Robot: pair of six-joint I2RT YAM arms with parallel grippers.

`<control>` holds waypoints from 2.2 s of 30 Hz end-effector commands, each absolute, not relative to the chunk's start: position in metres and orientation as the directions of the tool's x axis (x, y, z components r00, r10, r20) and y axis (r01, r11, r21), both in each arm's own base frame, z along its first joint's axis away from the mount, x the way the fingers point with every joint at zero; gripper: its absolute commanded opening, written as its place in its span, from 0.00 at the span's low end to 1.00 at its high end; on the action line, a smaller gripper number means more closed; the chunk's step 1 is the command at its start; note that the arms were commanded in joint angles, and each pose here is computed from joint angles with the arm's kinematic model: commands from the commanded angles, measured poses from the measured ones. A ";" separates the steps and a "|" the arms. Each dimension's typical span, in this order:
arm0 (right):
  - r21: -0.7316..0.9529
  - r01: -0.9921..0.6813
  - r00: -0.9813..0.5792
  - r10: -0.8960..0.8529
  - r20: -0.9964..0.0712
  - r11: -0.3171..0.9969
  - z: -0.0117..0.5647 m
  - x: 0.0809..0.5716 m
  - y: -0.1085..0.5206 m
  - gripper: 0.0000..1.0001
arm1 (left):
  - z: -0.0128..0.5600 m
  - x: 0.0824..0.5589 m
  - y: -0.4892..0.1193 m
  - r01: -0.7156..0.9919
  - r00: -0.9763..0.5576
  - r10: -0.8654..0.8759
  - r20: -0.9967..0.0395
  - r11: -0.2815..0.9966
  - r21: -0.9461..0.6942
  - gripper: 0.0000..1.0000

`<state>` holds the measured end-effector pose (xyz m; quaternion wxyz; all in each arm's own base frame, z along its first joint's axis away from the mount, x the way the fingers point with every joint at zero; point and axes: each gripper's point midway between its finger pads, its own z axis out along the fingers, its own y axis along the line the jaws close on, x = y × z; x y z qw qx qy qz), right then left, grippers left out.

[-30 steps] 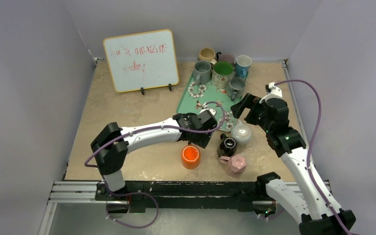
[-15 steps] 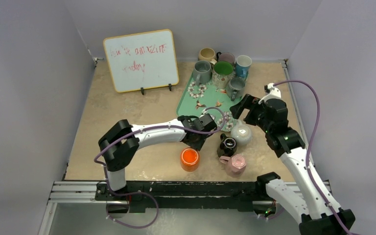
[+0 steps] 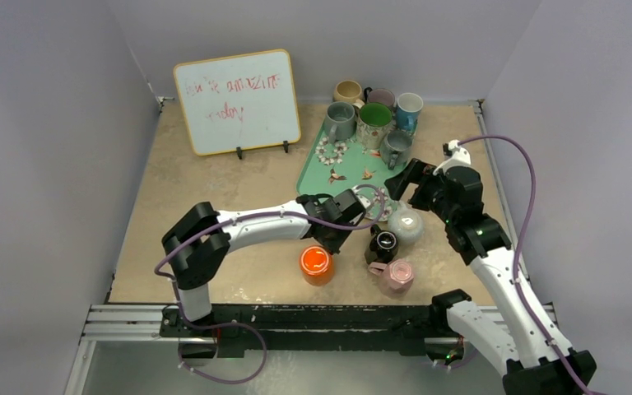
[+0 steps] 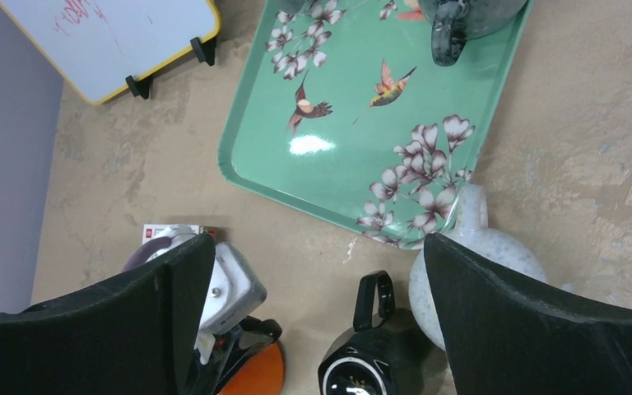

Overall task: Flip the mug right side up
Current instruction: Turn over the cup at the center of the board.

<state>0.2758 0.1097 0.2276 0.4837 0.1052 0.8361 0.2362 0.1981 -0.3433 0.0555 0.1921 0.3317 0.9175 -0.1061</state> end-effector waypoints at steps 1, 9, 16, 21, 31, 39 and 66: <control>0.503 -0.072 -0.500 0.405 -0.766 0.862 0.228 0.281 0.113 0.99 | 0.093 0.207 -0.354 0.698 -0.629 0.557 -0.542 0.712 -0.078 0.00; 0.527 -0.226 -0.588 0.317 -0.744 0.819 0.223 0.277 0.144 0.99 | 0.122 0.219 -0.345 0.663 -0.606 0.463 -0.647 0.743 -0.089 0.00; 0.531 -0.259 -0.585 0.307 -0.751 0.807 0.224 0.277 0.149 0.99 | 0.135 0.222 -0.335 0.676 -0.549 0.447 -0.706 0.735 -0.061 0.00; 0.525 -0.305 -0.562 0.295 -0.773 0.794 0.231 0.276 0.152 0.98 | 0.134 0.222 -0.333 0.679 -0.533 0.439 -0.723 0.732 -0.056 0.00; 0.530 -0.317 -0.562 0.294 -0.773 0.787 0.231 0.274 0.154 0.98 | 0.111 0.214 -0.321 0.675 -0.575 0.496 -0.651 0.737 -0.035 0.20; 0.532 -0.320 -0.559 0.297 -0.774 0.784 0.233 0.273 0.154 0.98 | 0.098 0.210 -0.329 0.690 -0.597 0.530 -0.602 0.722 -0.050 0.20; 0.587 -0.597 -0.539 0.268 -0.799 0.547 0.248 0.251 0.199 0.82 | 0.194 0.246 -0.308 0.599 -0.578 0.108 -0.809 0.730 -0.330 0.00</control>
